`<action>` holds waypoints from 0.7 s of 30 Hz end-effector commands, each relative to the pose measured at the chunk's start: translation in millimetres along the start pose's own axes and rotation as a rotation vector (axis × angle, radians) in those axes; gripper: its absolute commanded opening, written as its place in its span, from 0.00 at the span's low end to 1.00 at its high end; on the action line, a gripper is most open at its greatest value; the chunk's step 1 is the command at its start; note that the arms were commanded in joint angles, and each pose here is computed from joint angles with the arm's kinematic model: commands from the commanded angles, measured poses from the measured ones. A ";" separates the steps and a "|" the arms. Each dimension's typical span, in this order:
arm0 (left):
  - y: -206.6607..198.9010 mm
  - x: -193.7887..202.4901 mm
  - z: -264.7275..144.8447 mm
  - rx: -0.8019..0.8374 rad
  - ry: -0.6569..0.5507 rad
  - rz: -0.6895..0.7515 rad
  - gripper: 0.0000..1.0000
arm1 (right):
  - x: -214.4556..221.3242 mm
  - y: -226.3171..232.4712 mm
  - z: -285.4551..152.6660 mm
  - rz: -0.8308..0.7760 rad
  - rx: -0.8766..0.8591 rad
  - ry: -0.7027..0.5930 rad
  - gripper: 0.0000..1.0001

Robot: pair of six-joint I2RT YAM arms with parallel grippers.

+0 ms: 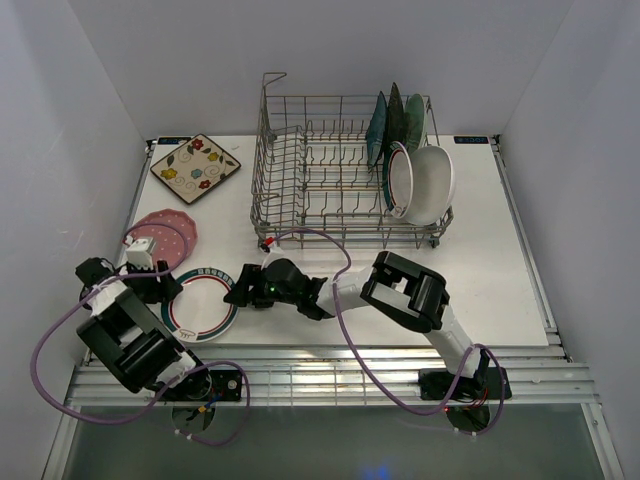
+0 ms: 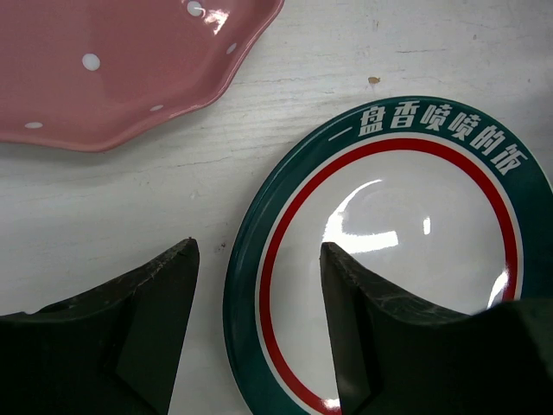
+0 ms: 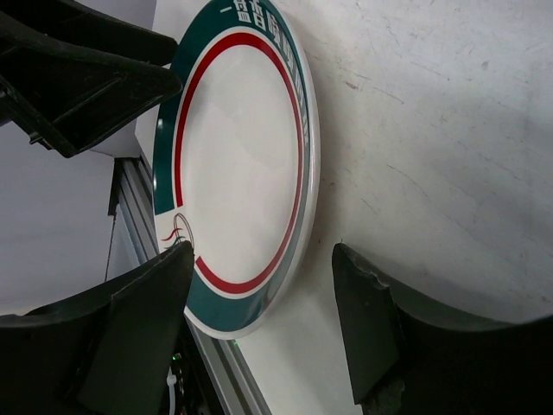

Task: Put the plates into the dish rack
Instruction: Move the plate to the center of the board, then pick up the plate at the center of the board.

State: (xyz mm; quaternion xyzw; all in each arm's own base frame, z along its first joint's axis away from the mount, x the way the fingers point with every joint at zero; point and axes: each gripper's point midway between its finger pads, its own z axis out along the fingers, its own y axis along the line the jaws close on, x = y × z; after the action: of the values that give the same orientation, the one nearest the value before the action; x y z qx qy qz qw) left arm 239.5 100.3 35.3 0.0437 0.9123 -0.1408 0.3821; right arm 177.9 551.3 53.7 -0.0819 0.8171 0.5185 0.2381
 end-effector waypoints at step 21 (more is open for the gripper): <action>-21.5 -77.0 -57.9 -0.063 -0.193 0.075 0.70 | 10.5 -12.8 28.1 0.048 0.054 0.035 0.62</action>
State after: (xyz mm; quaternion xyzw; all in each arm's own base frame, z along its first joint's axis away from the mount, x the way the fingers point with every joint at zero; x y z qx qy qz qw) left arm 245.8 103.4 111.8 0.0450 0.8858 -0.0903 0.4530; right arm 183.4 570.9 49.1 -0.0673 0.8220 0.5170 0.2292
